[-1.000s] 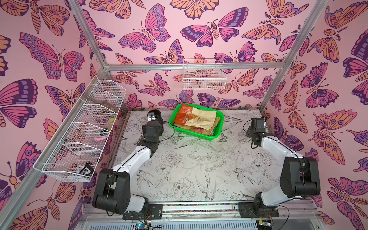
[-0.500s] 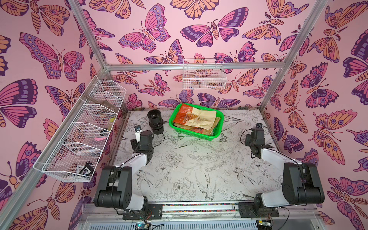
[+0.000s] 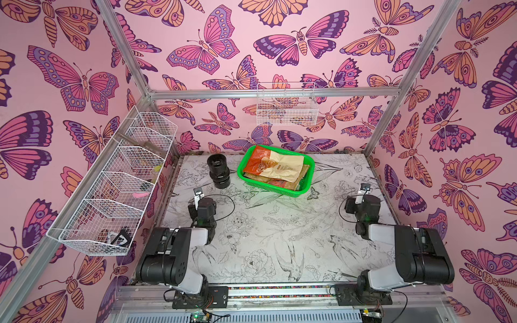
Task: Put the potato chips into the basket
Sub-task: Reset both arms
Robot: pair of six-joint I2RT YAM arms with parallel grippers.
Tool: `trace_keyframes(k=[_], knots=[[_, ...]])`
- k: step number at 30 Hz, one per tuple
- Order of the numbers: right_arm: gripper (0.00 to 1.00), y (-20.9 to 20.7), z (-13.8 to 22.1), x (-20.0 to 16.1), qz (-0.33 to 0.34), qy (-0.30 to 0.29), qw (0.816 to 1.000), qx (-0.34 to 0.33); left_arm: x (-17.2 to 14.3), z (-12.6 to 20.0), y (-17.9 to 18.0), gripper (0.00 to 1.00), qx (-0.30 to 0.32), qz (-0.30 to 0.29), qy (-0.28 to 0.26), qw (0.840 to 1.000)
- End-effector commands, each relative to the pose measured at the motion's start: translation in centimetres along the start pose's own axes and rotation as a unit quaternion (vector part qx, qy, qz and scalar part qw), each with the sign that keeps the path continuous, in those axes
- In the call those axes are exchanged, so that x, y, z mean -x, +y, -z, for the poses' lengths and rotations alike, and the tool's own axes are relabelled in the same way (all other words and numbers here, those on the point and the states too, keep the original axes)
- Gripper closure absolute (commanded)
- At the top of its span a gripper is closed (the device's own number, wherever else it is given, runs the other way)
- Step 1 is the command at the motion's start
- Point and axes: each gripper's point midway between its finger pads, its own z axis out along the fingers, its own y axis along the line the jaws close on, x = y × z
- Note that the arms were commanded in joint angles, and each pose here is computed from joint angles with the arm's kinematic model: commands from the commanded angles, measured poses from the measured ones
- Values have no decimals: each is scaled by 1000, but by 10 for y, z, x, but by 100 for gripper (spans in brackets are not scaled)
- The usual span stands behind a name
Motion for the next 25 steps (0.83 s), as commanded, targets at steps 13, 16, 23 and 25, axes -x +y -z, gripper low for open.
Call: trace_keyframes(k=[13, 16, 23, 25], knots=[[1, 0, 0, 22, -4, -39, 999, -1, 11, -7, 0, 0, -26, 39, -29, 998], [1, 0, 0, 23, -3, -40, 999, -2, 12, -7, 0, 0, -26, 39, -30, 998], [1, 0, -1, 22, -5, -37, 999, -2, 11, -7, -1, 0, -26, 39, -30, 998], [1, -1, -1, 22, -4, -38, 999, -3, 11, -7, 0, 0, -25, 38, -30, 998]])
